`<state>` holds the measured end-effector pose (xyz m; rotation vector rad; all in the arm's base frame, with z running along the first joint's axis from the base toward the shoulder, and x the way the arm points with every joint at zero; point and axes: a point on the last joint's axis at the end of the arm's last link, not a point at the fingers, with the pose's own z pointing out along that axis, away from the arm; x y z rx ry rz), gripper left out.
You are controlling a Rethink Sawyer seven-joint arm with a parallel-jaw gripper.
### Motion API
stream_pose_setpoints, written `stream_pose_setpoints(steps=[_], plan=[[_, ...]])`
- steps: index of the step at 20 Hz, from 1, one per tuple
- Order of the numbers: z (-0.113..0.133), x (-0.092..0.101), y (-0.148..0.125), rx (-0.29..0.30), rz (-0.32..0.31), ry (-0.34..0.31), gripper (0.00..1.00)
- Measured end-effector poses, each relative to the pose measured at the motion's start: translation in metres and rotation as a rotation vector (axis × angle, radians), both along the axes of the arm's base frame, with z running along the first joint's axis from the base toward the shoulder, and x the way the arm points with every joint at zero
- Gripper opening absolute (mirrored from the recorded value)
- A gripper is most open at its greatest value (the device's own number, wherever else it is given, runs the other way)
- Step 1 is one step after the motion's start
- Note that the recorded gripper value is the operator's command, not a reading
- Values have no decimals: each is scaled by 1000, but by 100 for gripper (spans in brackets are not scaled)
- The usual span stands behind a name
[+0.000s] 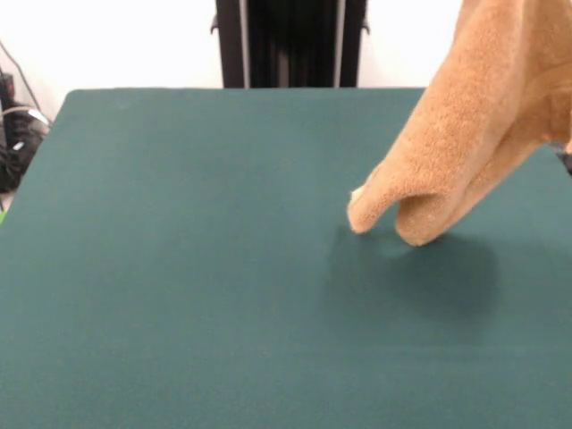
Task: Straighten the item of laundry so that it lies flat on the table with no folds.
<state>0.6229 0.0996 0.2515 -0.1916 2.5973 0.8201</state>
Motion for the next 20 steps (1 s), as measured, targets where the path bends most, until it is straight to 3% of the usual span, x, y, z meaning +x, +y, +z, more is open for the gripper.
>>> stream_pose_setpoints(steps=[10,20], plan=[[-1,-3,-8,80,12,43,0],[-21,-7,-26,210,-25,106,0]])
